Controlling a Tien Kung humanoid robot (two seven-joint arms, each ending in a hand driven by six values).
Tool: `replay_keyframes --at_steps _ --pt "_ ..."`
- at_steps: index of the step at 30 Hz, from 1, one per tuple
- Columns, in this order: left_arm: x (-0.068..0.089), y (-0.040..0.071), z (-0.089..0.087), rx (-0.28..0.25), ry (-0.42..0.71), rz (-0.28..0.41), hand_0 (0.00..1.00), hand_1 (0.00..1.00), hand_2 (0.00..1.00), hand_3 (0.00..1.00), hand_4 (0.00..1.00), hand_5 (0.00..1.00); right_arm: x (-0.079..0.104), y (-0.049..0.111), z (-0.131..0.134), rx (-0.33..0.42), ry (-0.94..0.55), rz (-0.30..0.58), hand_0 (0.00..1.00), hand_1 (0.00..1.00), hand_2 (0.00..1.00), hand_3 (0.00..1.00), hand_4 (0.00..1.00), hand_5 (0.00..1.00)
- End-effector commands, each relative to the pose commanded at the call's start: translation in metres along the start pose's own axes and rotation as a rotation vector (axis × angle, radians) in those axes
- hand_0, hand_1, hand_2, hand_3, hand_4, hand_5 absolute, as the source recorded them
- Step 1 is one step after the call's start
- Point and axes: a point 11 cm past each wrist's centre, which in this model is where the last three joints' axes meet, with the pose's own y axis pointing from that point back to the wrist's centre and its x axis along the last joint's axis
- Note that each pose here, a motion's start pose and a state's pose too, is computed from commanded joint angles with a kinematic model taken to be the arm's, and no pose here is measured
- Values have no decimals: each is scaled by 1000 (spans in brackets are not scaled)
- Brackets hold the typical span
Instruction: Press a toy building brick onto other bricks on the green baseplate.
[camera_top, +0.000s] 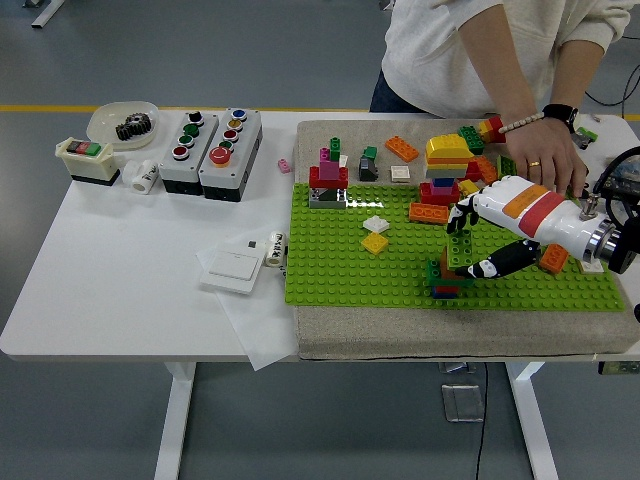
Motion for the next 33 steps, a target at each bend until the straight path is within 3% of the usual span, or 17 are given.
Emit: replay_keyframes --at_steps 9,10,16,21,22,27,28,33 --pt "0 0 0 1 -1 0 487 565 655 654 707 778 5 2 -2 8 1 14 433 504 573 589 958 452" --pt "0 0 0 1 -1 0 486 565 654 655 707 778 5 3 -3 9 0 16 434 519 631 727 998 493" --pt "0 0 0 1 -2 0 486 565 654 654 706 777 10 6 -5 5 -34 42 433 515 636 726 998 477" --pt "0 0 0 1 -3 0 486 565 654 654 706 777 19 8 -6 -62 -141 173 433 515 636 726 998 477" --pt "0 0 0 2 -4 0 486 564 654 655 707 777 22 8 -6 -88 -168 215 377 460 535 507 848 452" --pt "0 0 0 1 -5 1 486 564 654 655 707 777 31 10 -10 -129 -262 328 377 460 535 507 848 452" --pt "0 0 0 1 -5 1 486 565 652 654 707 777 32 11 -11 -130 -267 332 442 491 564 527 807 514" --pt "1 0 0 0 -5 2 486 565 652 654 707 777 32 11 -15 -122 -288 327 442 491 564 527 807 514"
